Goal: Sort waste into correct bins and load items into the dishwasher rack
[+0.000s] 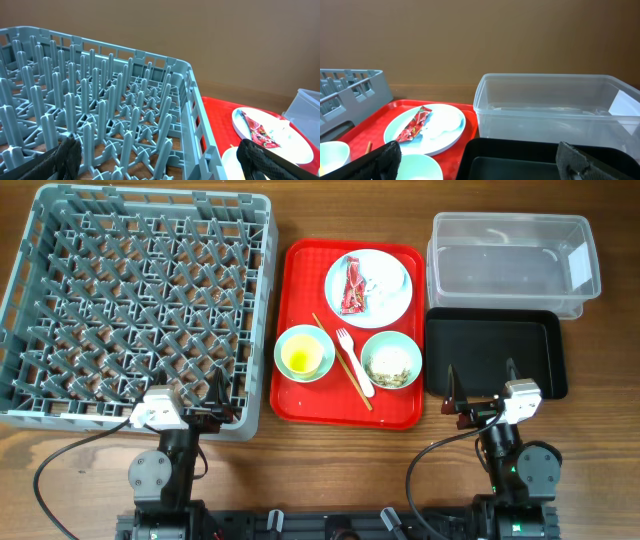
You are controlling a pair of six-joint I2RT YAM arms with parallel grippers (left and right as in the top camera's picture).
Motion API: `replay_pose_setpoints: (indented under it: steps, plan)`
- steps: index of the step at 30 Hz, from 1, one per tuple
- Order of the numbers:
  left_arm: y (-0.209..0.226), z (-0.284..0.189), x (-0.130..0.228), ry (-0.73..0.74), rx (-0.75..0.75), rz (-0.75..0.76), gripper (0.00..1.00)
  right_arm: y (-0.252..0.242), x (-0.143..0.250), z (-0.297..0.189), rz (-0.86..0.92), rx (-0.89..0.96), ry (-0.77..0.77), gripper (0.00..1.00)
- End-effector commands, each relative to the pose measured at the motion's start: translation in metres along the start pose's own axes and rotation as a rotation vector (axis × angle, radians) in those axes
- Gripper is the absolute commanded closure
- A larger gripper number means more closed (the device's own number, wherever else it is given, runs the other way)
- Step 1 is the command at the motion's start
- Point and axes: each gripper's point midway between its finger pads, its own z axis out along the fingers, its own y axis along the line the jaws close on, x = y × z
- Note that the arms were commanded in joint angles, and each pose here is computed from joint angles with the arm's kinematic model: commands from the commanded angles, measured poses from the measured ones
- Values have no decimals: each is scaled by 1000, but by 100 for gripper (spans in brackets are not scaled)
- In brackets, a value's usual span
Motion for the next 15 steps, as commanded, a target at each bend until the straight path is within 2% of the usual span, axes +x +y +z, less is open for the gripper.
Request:
replay_pose_setpoints:
  steps: [1,15]
  plan:
    - [1,0,2,2,0,15,0,0,0,0,-12,5,-2,0]
    - [1,0,2,3,0,15,0,0,0,0,-12,5,-2,0]
